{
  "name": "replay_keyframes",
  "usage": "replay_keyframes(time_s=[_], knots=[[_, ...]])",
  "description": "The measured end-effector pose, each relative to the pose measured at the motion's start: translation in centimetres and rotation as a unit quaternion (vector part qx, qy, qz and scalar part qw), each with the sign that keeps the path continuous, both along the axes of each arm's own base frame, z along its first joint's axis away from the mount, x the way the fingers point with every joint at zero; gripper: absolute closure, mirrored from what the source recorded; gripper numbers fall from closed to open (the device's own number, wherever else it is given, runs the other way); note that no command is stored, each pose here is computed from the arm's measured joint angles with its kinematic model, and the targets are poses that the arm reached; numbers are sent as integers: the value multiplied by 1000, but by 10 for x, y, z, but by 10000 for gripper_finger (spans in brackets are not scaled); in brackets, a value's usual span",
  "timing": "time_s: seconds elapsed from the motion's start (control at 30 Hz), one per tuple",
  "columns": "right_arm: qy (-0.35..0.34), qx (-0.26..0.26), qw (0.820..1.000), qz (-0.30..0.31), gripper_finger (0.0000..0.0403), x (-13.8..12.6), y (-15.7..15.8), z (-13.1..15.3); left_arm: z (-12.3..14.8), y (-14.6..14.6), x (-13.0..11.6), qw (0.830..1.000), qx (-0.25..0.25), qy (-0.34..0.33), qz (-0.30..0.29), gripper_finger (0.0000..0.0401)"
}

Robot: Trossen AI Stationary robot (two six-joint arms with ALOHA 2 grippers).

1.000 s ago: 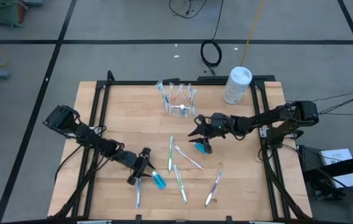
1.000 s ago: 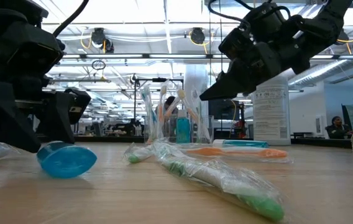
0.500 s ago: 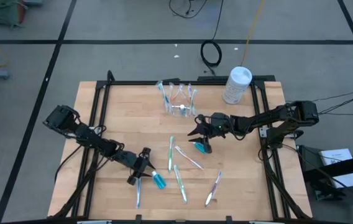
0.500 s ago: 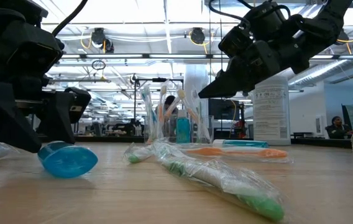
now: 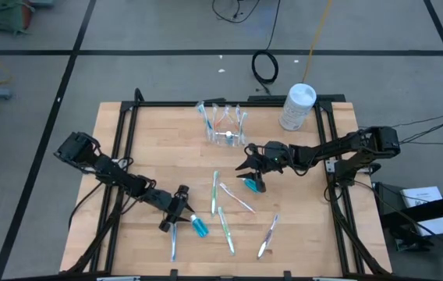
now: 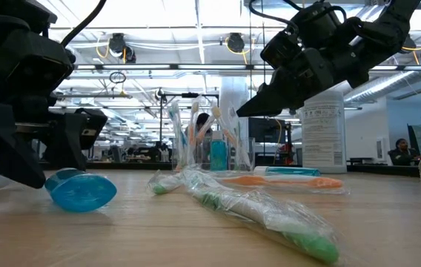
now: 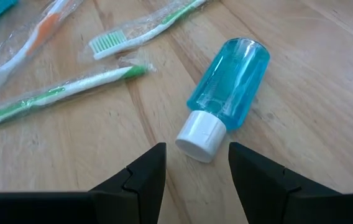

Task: Pick & Place toothbrushing station
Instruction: Put the blue mouthwash into the transparent organizer

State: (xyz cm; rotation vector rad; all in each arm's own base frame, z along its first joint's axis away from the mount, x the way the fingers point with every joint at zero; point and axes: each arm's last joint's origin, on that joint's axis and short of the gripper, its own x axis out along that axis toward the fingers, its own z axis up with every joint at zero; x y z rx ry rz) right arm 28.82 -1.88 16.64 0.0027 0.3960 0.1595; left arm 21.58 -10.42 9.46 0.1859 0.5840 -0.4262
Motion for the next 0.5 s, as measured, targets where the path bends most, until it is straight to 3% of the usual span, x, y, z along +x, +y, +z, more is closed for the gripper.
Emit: replay_keyframes(time_s=[0.5], knots=[[0, 0, 1000, 0, 284, 0, 0, 0, -23, -2, 4, 1000, -22, 20, 6, 220]])
